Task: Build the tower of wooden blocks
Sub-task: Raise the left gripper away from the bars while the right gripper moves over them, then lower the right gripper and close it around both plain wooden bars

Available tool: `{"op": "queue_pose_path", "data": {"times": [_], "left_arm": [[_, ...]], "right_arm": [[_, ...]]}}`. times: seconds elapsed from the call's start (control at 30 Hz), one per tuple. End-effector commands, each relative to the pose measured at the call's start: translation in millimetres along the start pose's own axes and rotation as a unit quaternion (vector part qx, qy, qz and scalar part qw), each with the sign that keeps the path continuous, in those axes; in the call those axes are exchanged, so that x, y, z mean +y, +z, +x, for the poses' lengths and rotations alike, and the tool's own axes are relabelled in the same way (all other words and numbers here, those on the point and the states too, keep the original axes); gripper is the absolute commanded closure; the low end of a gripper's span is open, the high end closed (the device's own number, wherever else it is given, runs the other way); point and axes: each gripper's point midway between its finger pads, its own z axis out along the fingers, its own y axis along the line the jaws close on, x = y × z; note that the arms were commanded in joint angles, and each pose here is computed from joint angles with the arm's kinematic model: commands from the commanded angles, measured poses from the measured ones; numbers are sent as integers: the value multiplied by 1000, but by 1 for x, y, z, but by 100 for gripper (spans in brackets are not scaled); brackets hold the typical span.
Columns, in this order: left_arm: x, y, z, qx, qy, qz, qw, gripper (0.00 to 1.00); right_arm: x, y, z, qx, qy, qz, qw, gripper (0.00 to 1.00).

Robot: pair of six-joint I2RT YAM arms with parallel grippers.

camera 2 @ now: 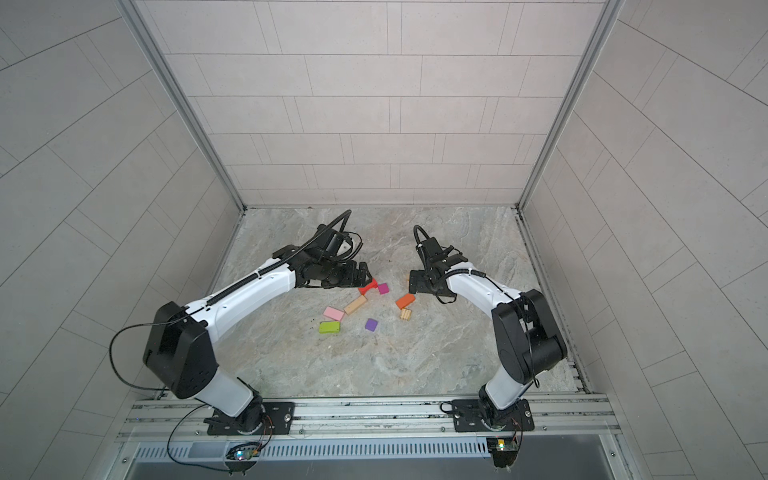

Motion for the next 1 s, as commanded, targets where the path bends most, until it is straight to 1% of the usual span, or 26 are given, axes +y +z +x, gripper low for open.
{"op": "queue_pose_path", "data": {"times": [0.0,0.1,0.2,0.33,0.47,0.6,0.8,0.97], "left_arm": [[9,-10,20,34,14,5,999,7],[14,-18,25,39,32,9,999,7],[23,-25,24,30,40,6,999,7],[23,-34,17,11,28,34,999,7],[26,-37,15,-6,13,47,999,7],[33,-34,17,2,2,39,999,7],[28,-31,16,-3,-8,59,998,7],[29,-32,16,-1,-8,58,998,7]], "right_arm": [[1,6,-6,-8,12,17,1000,1],[8,11,-7,-12,4,27,1000,1],[17,16,-8,-19,0,30,999,1],[21,23,-11,-22,8,36,999,1],[25,31,-11,-14,10,34,999,1],[26,36,-10,-10,10,37,999,1],[32,44,-13,-7,21,39,999,2],[29,48,-14,-10,33,55,998,3]]}}
